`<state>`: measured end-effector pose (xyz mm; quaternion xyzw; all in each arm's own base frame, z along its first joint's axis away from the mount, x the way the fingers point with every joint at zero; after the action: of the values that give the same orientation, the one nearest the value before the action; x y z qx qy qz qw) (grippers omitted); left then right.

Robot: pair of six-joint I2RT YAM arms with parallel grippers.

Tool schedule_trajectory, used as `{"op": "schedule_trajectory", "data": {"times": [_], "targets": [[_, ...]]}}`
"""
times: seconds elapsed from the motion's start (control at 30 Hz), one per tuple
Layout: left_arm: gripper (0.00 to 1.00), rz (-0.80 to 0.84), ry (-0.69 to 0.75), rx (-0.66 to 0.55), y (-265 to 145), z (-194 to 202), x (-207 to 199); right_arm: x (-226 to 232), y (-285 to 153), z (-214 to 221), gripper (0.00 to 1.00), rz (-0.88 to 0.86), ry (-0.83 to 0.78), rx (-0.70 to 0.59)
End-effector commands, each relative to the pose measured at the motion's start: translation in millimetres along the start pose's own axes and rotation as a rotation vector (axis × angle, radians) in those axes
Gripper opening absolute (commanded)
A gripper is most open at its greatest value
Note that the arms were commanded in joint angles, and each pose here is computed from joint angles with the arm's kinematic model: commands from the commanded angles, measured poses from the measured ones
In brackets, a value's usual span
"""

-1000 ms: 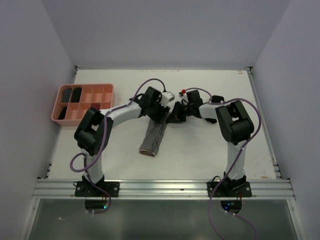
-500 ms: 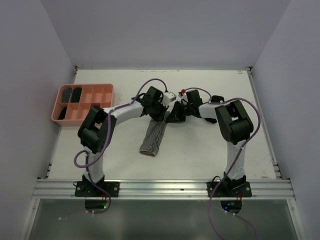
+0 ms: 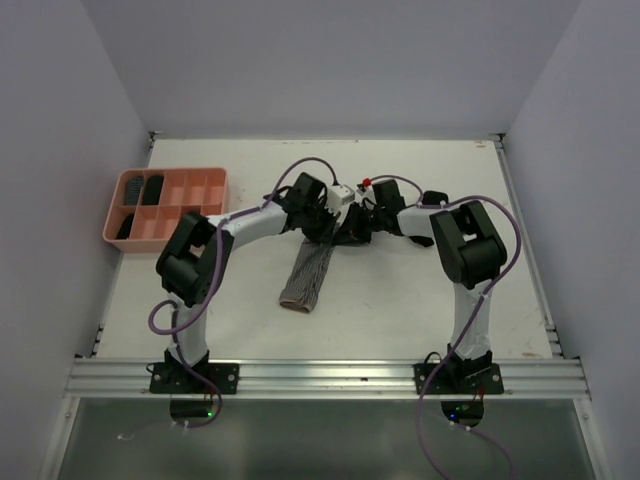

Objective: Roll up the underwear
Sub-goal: Fold the underwear

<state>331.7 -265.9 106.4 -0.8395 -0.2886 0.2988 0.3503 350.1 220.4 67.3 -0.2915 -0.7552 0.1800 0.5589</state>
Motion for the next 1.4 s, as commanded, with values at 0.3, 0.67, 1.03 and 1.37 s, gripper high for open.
{"op": "schedule_trajectory", "data": {"times": [0.3, 0.67, 1.03, 1.37], "targets": [[0.0, 0.032, -0.08, 0.024, 34.0, 3.5, 8.0, 26.3, -40.1, 28.4, 0.15, -0.07, 0.102, -0.021], [0.14, 0.031, -0.118, 0.052, 42.2, 5.0, 15.2, 44.6, -18.5, 27.7, 0.18, -0.156, 0.174, -0.02], [0.37, 0.037, -0.103, -0.006, 24.7, -11.1, 9.9, 0.5, 11.7, 48.5, 0.18, -0.02, 0.276, 0.033], [0.66, -0.044, 0.133, -0.119, -99.7, -37.3, -17.2, -5.5, 18.4, 47.6, 0.17, -0.002, 0.276, 0.058]]}}
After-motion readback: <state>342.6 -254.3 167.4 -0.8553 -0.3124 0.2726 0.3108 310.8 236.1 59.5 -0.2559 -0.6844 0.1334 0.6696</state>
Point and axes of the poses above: each gripper's point midway between its finger pads, its own y axis out along the fingers, its own x axis along the line the jaws close on, z = x × y, the point moved 8 cm from there along -y, back along the fingers, and after that the axes turned 9 degrees about -y, right-handed, at the moved point
